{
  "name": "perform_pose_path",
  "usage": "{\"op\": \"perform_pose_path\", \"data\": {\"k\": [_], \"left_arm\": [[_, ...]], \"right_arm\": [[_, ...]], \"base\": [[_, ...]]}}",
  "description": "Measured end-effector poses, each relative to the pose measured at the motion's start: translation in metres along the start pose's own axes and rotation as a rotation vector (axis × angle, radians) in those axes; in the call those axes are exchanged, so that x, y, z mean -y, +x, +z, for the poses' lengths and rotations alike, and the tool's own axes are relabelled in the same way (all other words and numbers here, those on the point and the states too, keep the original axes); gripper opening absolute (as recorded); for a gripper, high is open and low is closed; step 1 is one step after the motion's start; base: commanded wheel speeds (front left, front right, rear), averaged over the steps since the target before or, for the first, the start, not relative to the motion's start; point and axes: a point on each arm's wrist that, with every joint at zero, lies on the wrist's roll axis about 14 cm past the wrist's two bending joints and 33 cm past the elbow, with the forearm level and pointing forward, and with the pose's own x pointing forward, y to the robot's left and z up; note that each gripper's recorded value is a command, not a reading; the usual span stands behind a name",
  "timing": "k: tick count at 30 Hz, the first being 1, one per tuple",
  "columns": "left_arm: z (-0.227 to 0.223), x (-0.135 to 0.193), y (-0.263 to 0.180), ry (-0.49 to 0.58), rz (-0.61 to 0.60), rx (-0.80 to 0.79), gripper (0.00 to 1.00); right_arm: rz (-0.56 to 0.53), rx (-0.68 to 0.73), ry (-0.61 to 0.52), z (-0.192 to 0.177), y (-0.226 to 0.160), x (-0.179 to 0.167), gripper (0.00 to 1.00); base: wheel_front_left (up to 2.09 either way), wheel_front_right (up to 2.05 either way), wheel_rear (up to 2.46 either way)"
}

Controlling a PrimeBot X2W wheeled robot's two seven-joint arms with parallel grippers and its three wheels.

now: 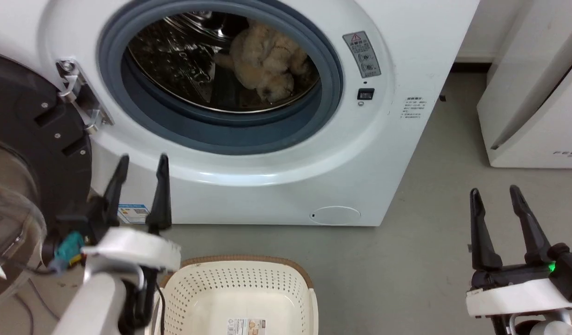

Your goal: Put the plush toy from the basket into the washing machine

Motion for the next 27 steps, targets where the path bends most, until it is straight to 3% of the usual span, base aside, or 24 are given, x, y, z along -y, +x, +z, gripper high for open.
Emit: {"op": "perform_pose_path", "data": {"k": [10,27], "left_arm": [[-0.029,0.011,-0.052,-0.025,0.047,-0.065,1.0],[-0.034,0.015,-0.066,0.016,0.05,-0.068,1.0]], "right_arm": [[0.015,0.007,0.003,0.005,-0.006,-0.006,1.0],[0.025,-0.009,0.008,0.001,-0.012,-0.01,1.0]], "base": [[0.0,0.0,0.0],[0.0,0.0,0.0]]}}
